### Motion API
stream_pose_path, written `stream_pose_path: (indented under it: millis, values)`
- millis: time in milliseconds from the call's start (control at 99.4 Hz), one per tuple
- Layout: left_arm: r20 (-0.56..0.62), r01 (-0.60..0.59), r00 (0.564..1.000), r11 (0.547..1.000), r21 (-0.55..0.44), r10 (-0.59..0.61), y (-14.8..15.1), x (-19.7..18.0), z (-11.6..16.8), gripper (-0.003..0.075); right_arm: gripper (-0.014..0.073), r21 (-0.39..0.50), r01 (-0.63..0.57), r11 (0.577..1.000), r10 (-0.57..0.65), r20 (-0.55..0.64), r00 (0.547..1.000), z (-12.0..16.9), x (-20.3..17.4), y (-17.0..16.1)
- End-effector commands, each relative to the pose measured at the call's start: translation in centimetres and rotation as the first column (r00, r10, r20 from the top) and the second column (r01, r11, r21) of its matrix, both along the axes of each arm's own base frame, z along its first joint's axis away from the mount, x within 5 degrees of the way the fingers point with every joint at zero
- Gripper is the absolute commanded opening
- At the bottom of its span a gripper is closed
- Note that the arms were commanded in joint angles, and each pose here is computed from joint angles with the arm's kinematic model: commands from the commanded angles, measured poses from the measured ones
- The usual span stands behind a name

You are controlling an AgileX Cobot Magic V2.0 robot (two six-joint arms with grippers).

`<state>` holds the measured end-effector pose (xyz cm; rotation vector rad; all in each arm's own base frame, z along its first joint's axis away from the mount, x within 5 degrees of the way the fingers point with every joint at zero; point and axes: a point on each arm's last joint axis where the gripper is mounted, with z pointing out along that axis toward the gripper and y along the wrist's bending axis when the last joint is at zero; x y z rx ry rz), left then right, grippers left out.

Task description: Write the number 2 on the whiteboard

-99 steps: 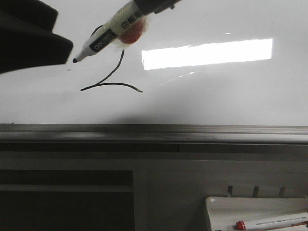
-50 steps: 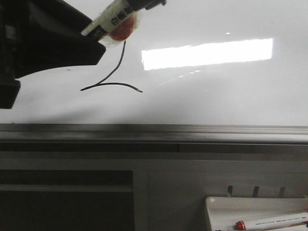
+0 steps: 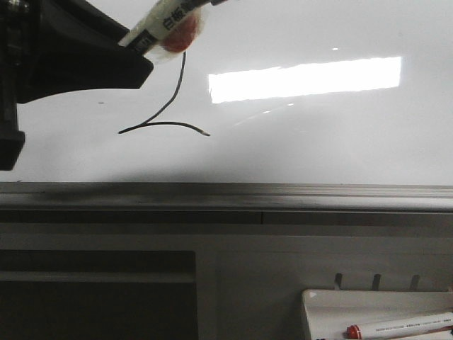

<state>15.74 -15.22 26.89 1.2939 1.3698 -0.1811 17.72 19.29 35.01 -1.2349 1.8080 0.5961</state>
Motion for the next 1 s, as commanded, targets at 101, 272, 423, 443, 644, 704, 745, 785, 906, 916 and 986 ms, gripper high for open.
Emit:
stream_pose_path:
  millis: [101,272,423,443,644,704,745,785,906,916,986]
  values:
    - [-0.065,-0.052,0.997,0.985,-0.163,0.042,-0.2,0.2,1.8,-0.0020,0.0376,0.116,0.097,0.989,-0.112,0.137,0.984,2.5,1.1,-0.6]
    - [-0.327,-0.376,0.898,0.901,-0.216,0.296,2.1,2.1,0.8,-0.0020,0.0641,0.205,0.240,0.949,-0.284,0.219,0.934,3.8,3.1,-2.7]
    - [-0.595,-0.653,0.698,0.695,-0.301,0.398,4.2,4.0,0.0,-0.0020,0.0582,0.215,0.297,0.930,-0.340,0.198,0.919,3.9,3.8,-4.1]
    - [-0.615,-0.676,0.678,0.670,-0.307,0.402,4.5,4.2,-0.1,-0.0020,0.0577,0.212,0.299,0.930,-0.339,0.192,0.921,3.9,3.9,-4.2]
    - [-0.766,-0.816,0.513,0.498,-0.294,0.387,5.4,5.5,-1.4,-0.0020,0.0566,0.184,0.282,0.941,-0.313,0.163,0.936,3.5,3.7,-4.2]
    - [-0.771,-0.820,0.504,0.498,-0.283,0.391,5.3,5.7,-1.7,-0.0020,0.0566,0.183,0.281,0.942,-0.311,0.162,0.937,3.5,3.7,-4.2]
    - [-0.773,-0.822,0.498,0.499,-0.276,0.393,5.3,5.8,-1.9,-0.0020,0.0566,0.183,0.281,0.942,-0.311,0.162,0.937,3.5,3.7,-4.2]
    - [-0.776,-0.825,0.491,0.498,-0.267,0.395,5.3,5.9,-2.1,-0.0020,0.0566,0.183,0.281,0.942,-0.311,0.162,0.937,3.5,3.7,-4.2]
    - [-0.779,-0.827,0.484,0.500,-0.258,0.399,5.2,6.0,-2.3,-0.0020,0.0566,0.183,0.281,0.942,-0.311,0.162,0.937,3.5,3.7,-4.2]
    - [-0.779,-0.827,0.484,0.500,-0.258,0.399,5.2,6.0,-2.3,-0.0020,0.0566,0.183,0.281,0.942,-0.311,0.162,0.937,3.5,3.7,-4.2]
    - [-0.779,-0.827,0.484,0.500,-0.258,0.399,5.2,6.0,-2.3,-0.0020,0.0566,0.183,0.281,0.942,-0.310,0.160,0.937,3.5,3.6,-4.2]
